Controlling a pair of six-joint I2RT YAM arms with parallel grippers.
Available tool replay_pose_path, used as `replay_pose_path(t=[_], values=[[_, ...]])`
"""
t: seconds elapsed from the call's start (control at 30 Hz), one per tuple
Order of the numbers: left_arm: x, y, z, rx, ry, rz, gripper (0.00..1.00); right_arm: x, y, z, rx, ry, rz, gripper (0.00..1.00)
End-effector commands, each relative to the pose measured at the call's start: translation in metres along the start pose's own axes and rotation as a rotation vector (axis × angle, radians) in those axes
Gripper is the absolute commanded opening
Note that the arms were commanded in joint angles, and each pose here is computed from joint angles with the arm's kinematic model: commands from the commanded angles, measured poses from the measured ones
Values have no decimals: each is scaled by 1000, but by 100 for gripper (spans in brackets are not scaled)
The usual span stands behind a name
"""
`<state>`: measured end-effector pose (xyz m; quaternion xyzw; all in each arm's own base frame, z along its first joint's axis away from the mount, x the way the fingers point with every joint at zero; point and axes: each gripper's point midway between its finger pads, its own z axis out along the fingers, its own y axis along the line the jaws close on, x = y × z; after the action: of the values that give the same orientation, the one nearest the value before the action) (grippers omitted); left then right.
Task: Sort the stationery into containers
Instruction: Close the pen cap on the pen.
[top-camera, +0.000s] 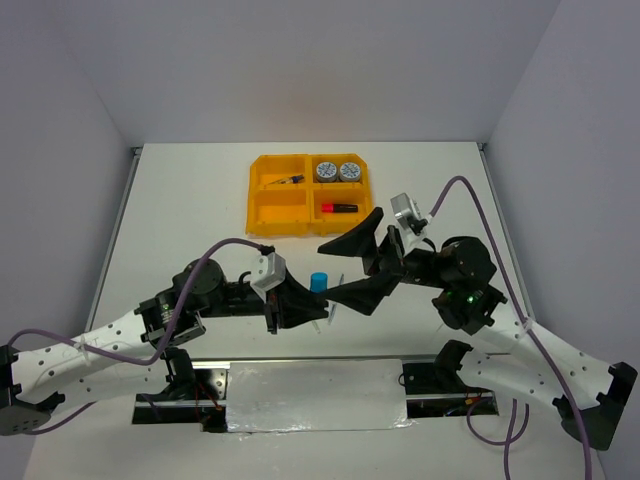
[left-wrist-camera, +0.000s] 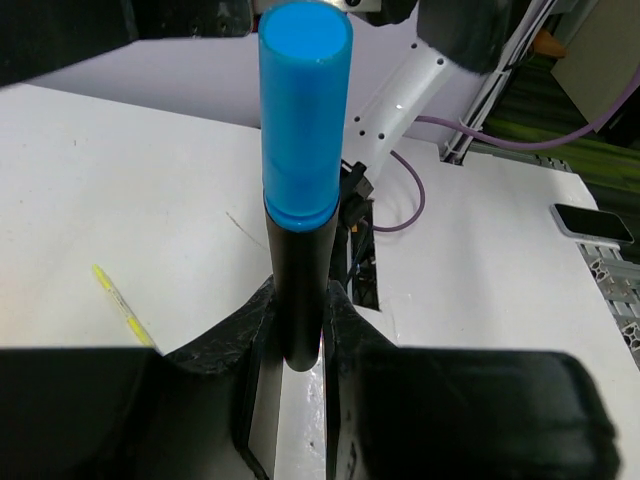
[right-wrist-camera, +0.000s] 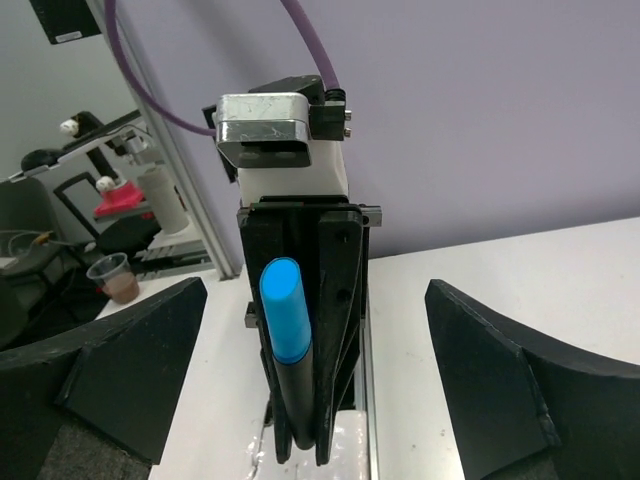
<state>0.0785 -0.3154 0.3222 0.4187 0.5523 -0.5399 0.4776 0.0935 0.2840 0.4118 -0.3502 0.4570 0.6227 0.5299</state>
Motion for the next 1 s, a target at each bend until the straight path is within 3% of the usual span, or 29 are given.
replay_pose_path(t=[0.0, 0.13, 0.17, 0.33, 0.43, 0.47, 0.83, 0.93, 0.97], values=[[-13, -8, 0, 41, -48, 43, 0, -24, 14, 8, -68, -54, 1, 98], [-11, -6, 3, 36, -29, 30, 0, -21, 7, 12, -54, -58, -2, 84], [-11, -6, 3, 37, -27, 28, 0, -20, 6, 13, -54, -56, 1, 76], [-9, -4, 3, 22, -22, 22, 0, -15, 7, 12, -80, -64, -3, 68], [-10, -3, 2, 14, -27, 22, 0, -13, 11, 11, -100, -59, -14, 50], [-13, -2, 2, 3, -35, 18, 0, -12, 12, 10, -105, -58, -13, 39], [-36, 3, 4, -50, -49, -10, 0, 29, 7, 5, -139, -7, 60, 37], [-41, 3, 4, -56, -52, -8, 0, 34, 5, 3, -130, -7, 61, 13], [-42, 3, 3, -58, -51, -7, 0, 36, 4, 2, -123, -7, 61, 13]])
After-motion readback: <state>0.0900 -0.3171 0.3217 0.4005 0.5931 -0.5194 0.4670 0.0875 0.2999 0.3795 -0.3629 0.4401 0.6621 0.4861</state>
